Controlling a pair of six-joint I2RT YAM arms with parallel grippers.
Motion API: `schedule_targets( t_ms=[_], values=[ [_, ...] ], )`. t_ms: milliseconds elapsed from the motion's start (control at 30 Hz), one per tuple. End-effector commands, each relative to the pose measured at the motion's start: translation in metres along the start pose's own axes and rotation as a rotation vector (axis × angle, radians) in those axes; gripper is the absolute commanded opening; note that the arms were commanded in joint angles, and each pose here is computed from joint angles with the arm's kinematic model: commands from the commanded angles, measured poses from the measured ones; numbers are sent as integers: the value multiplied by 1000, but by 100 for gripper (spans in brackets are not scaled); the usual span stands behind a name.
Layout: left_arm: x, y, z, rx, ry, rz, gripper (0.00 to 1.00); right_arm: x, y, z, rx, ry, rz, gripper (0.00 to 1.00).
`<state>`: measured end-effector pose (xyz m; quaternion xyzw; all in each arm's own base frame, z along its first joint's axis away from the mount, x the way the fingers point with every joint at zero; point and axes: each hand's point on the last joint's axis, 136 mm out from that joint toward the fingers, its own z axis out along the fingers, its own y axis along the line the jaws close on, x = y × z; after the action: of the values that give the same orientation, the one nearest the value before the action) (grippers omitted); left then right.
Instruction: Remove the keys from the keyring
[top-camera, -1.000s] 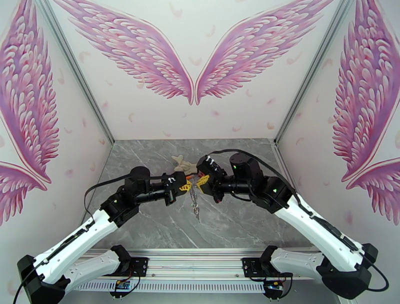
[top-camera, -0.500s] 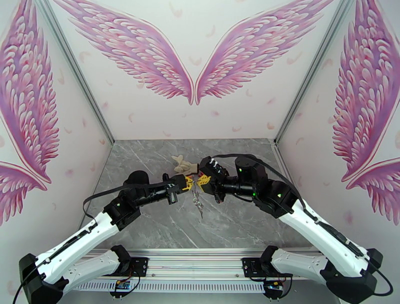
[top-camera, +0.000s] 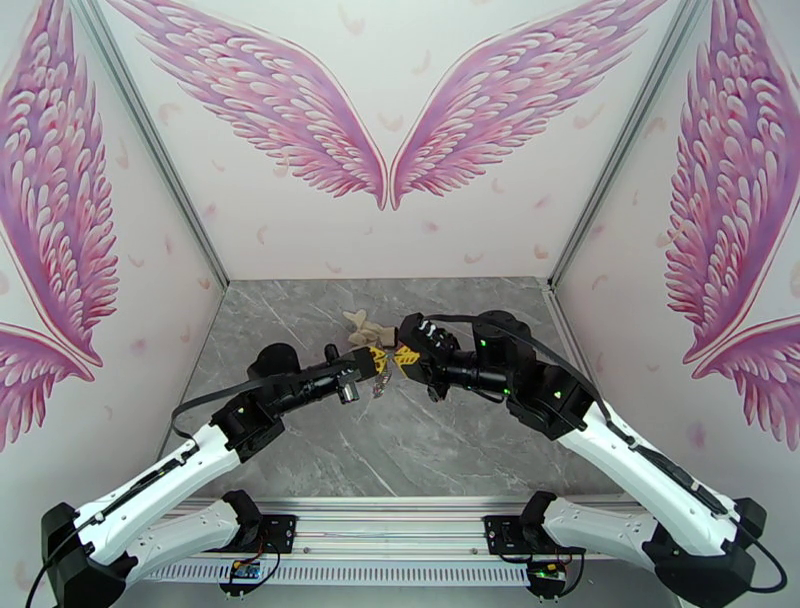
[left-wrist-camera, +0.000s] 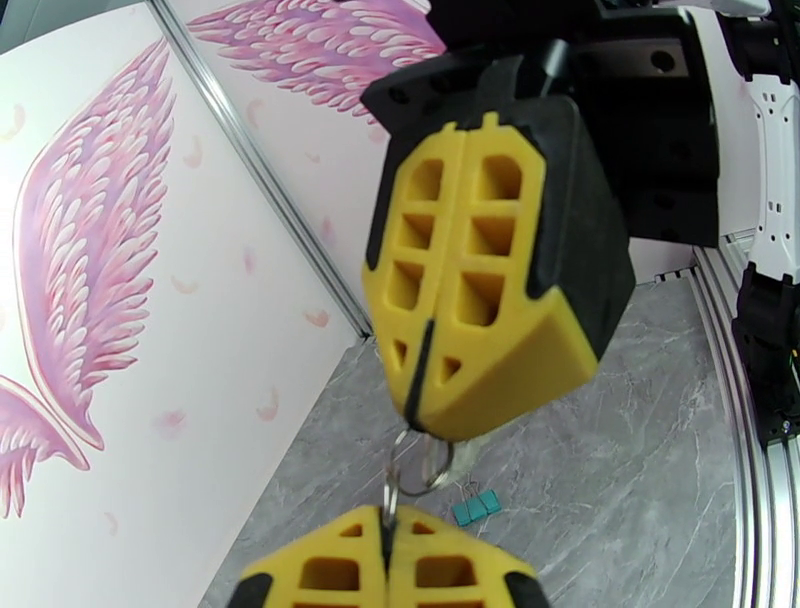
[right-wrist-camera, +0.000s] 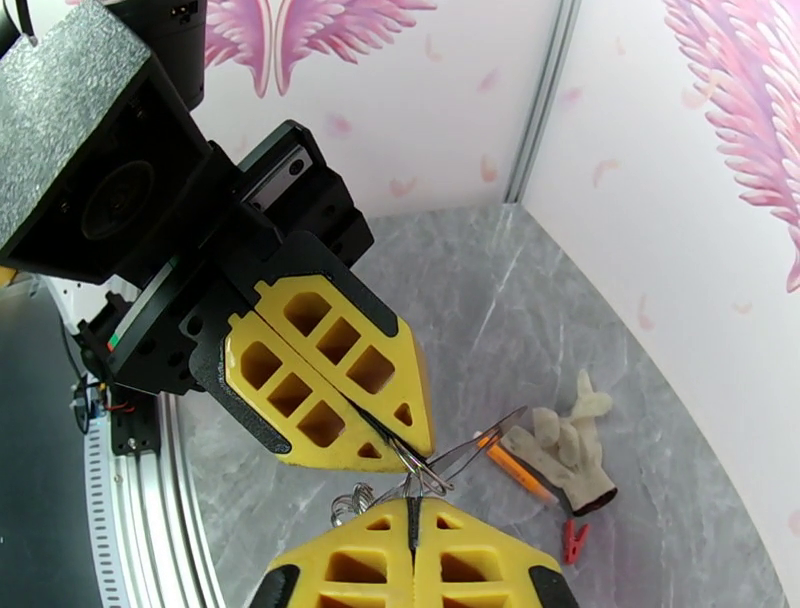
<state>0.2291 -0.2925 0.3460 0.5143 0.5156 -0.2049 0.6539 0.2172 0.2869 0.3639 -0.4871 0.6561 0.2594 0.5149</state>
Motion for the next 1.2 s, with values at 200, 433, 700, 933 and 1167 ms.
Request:
schedule_targets(
  t_ms=[200,433,700,933,1167],
  values=[
    [8,1,-4,21,117,-59,12,-8,-11,1,30,14,39,0],
    [4,-12,-16,69,94,-115,24,-2,-11,2,-31,30,100,0],
    [-5,-16,-20,81,-3,-108,29,1,-15,-6,-114,-24,178,0],
    [-2,-22,-10,133,-12,-58,35,-2,-13,-12,-173,-65,203,0],
    [0,-13,0,116,3,-40,38,-1,-10,-11,-207,-76,211,0]
  ],
)
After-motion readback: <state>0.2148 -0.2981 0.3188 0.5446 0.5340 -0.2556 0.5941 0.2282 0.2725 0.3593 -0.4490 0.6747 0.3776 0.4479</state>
